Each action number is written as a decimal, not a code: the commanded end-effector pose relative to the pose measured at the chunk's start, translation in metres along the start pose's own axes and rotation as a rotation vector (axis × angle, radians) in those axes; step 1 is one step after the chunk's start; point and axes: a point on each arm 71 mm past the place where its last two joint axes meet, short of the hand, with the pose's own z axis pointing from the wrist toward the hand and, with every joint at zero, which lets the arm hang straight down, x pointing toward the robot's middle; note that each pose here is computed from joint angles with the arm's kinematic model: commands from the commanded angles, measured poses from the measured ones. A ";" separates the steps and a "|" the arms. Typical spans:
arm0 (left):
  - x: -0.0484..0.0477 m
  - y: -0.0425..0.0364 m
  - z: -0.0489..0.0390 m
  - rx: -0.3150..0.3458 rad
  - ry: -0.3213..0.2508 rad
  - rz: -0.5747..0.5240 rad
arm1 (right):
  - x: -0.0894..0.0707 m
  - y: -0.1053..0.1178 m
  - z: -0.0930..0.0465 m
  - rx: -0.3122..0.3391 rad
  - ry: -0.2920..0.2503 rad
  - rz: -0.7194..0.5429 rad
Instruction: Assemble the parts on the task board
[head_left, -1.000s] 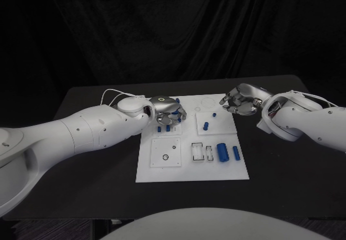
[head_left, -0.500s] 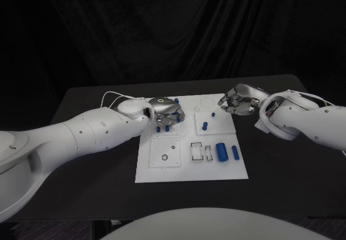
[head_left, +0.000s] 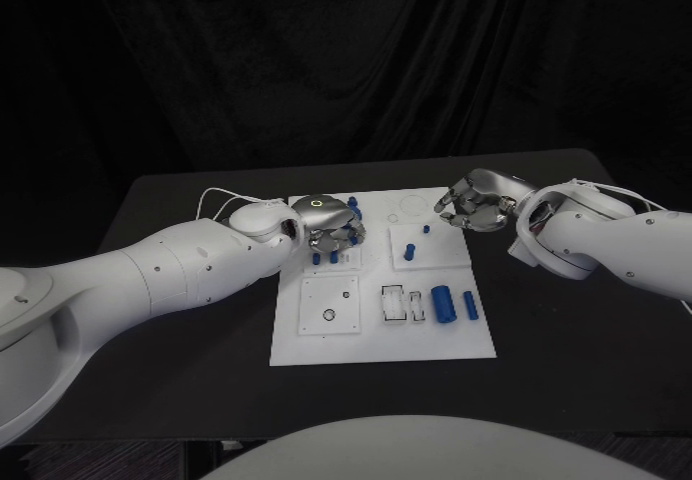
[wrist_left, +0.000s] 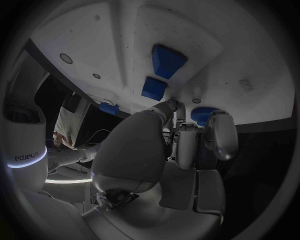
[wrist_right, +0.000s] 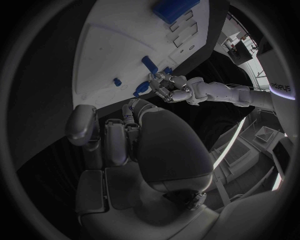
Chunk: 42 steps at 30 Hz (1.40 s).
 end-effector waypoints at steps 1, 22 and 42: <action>-0.0034 -0.0033 -0.0045 0.045 -0.082 0.028 | 0.000 -0.002 0.000 0.022 0.013 -0.002; -0.0425 0.0112 -0.0405 0.022 -0.120 0.048 | -0.001 -0.008 -0.003 0.041 0.028 0.003; -0.0131 0.0249 -0.0442 -0.051 -0.031 0.013 | 0.001 -0.009 -0.002 0.046 0.041 0.002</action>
